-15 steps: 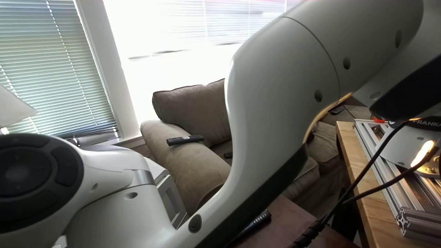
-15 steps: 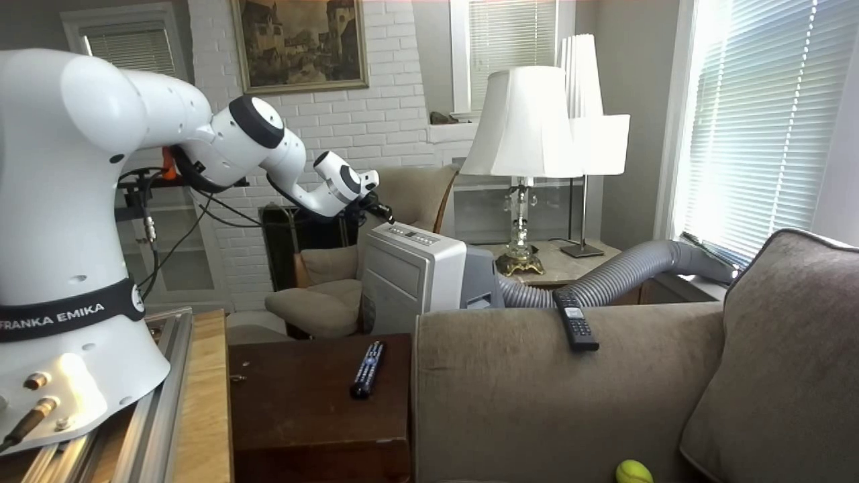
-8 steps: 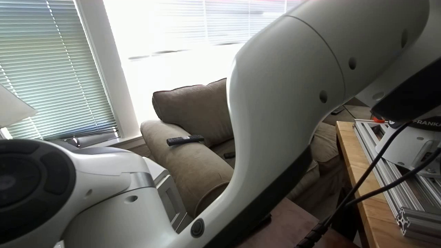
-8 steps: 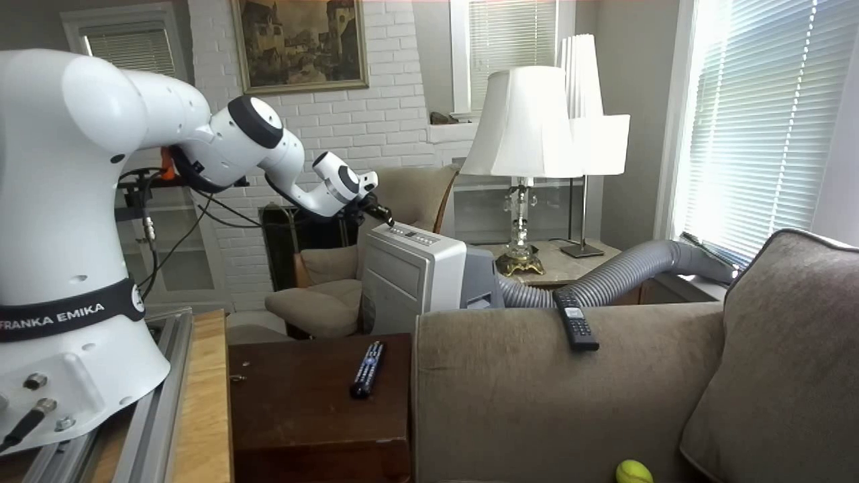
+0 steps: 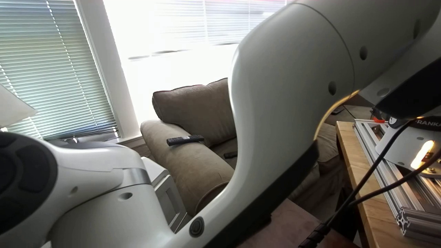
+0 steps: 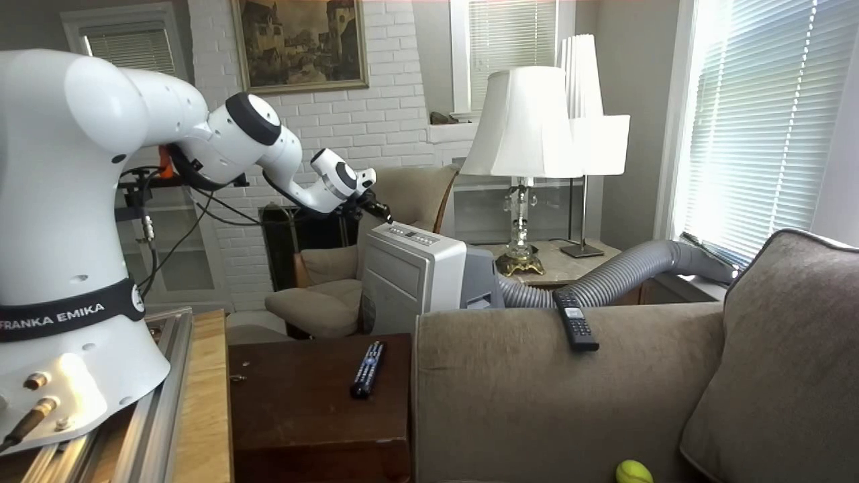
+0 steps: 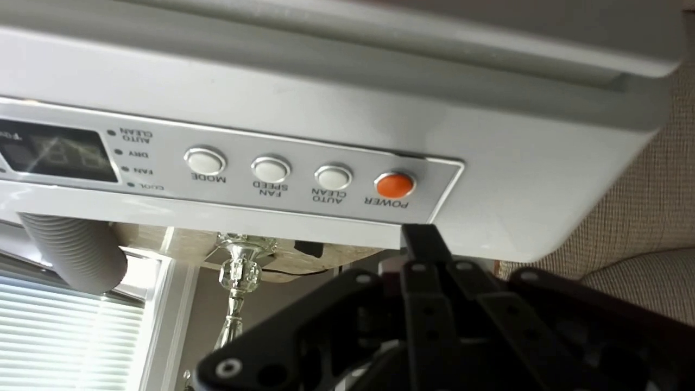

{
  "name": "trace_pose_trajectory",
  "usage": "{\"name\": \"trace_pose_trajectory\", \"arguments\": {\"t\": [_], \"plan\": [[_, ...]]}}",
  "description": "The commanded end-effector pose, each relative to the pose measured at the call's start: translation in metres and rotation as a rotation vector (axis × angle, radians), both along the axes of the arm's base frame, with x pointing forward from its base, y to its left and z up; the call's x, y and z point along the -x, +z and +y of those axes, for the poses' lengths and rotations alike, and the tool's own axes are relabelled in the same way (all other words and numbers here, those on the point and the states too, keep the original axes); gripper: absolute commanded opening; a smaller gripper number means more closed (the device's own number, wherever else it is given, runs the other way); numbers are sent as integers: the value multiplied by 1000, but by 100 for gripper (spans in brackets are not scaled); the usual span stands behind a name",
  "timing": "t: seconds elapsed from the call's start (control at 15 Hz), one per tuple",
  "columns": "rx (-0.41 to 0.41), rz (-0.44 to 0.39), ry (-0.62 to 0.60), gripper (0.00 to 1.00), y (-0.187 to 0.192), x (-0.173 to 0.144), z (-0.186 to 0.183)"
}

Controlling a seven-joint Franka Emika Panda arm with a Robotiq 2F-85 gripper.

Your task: Remove the black remote from the table, put it on the armrest of the sofa, remove the bigger remote from the armrest and put it on the table

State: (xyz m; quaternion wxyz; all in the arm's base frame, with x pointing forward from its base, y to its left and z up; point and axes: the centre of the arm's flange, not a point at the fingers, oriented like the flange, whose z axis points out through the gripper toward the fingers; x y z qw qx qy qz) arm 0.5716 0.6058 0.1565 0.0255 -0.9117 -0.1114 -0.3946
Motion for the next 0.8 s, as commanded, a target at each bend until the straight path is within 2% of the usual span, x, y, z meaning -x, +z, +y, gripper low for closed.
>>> {"name": "trace_pose_trajectory", "arguments": {"t": [0.0,0.73], "plan": [[30,10,-29,0,10,2,0],[88,47,-50,0,0,7,-2]]}}
